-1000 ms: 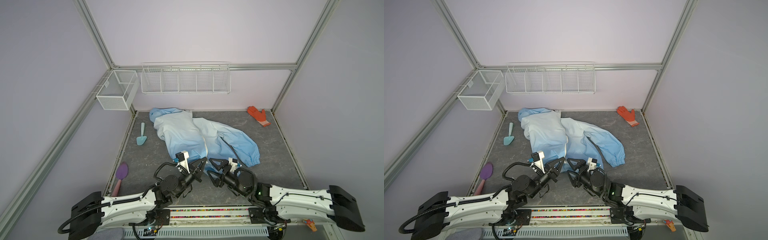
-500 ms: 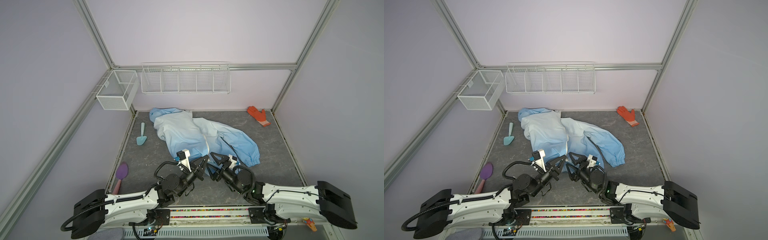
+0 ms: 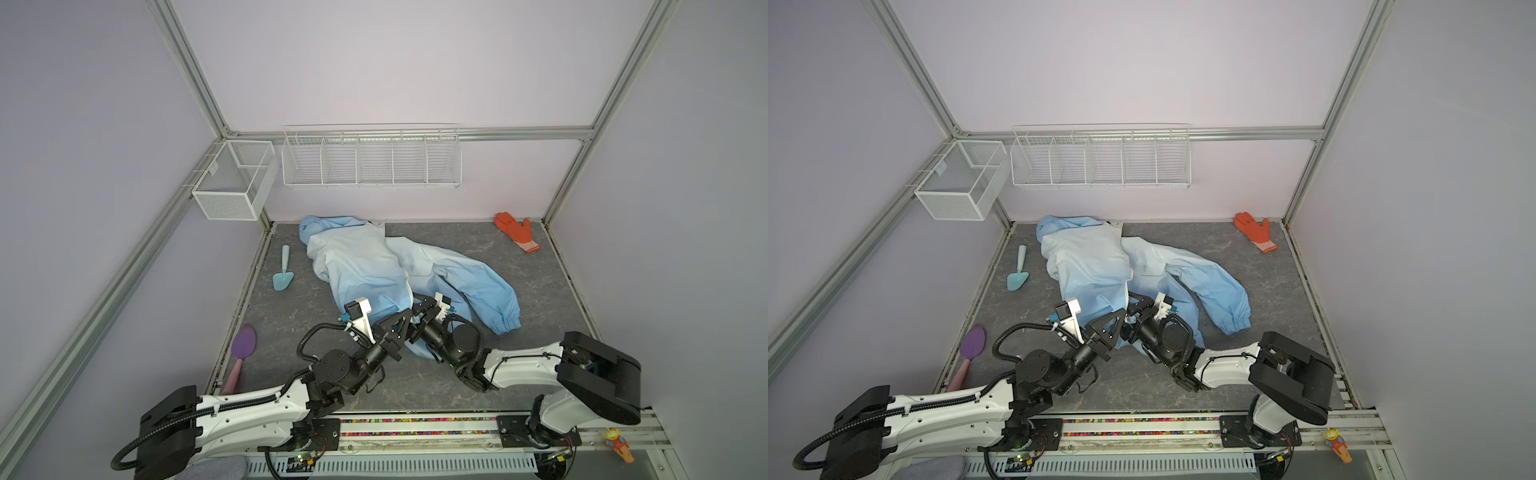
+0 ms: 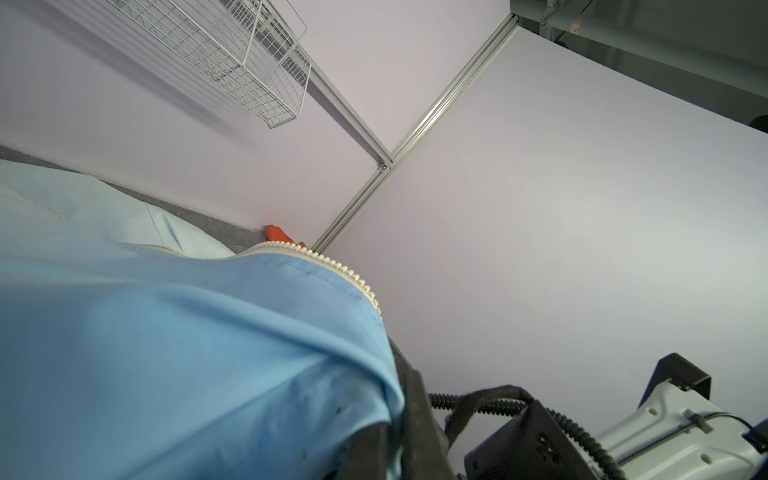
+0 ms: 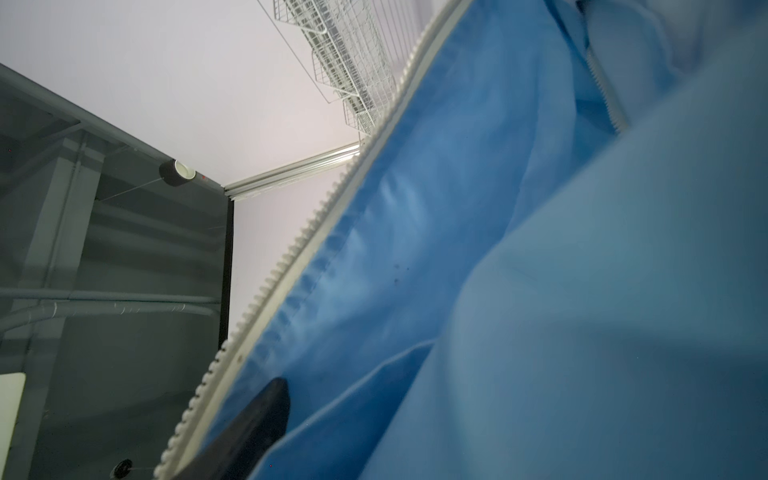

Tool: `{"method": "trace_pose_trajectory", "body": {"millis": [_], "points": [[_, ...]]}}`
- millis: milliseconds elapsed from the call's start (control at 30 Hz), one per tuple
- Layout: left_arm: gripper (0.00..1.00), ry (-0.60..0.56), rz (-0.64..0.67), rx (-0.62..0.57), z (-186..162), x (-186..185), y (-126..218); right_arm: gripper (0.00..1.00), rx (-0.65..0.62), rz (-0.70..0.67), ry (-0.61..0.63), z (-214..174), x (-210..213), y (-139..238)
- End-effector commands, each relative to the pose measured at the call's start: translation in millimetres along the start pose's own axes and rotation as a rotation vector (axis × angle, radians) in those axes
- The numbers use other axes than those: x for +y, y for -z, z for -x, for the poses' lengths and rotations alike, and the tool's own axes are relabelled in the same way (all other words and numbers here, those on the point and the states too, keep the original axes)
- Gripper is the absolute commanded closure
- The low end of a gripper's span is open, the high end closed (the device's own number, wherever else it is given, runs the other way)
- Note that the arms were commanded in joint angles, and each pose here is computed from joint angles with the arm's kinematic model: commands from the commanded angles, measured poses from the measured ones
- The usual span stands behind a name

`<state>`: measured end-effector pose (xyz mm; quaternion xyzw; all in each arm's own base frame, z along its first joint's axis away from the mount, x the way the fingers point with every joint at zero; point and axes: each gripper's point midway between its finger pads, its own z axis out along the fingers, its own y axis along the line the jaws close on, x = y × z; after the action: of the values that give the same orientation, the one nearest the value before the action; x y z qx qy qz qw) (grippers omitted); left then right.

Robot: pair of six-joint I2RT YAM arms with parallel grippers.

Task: Zip up the jacket

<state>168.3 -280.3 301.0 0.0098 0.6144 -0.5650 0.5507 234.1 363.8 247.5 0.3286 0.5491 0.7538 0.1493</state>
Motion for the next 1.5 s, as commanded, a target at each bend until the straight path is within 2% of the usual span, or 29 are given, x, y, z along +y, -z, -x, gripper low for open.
{"method": "trace_pose_trajectory", "body": {"millis": [0,167,400,600,633,700,900,1033,1300,1467], "points": [[1.0,0.018,-0.026,-0.024,8,-6,5,0.25,0.161,0.134,-0.143,-37,40,1],[1.0,0.015,-0.003,-0.033,9,1,10,0.37,0.144,0.156,-0.131,-36,48,8],[1.0,0.027,0.012,-0.03,8,6,14,0.68,0.091,0.172,-0.093,-22,55,25],[1.0,0.069,0.034,-0.024,9,9,16,0.93,0.07,0.109,-0.023,-12,42,31],[1.0,0.083,0.042,-0.026,9,11,16,0.94,0.07,0.092,-0.003,-11,39,31],[0.93,0.114,0.056,-0.03,10,14,17,0.94,0.066,0.062,0.045,-9,33,33],[0.59,0.197,0.077,-0.031,8,20,20,0.94,0.037,-0.042,0.203,1,24,44],[0.44,0.216,0.078,-0.026,6,21,19,0.94,0.027,-0.078,0.287,2,33,50],[0.35,0.239,0.032,0.009,-2,8,7,0.94,0.029,-0.081,0.334,1,43,53],[0.35,0.262,0.013,0.023,-9,4,-1,0.94,0.045,-0.071,0.321,-3,42,49]]}}
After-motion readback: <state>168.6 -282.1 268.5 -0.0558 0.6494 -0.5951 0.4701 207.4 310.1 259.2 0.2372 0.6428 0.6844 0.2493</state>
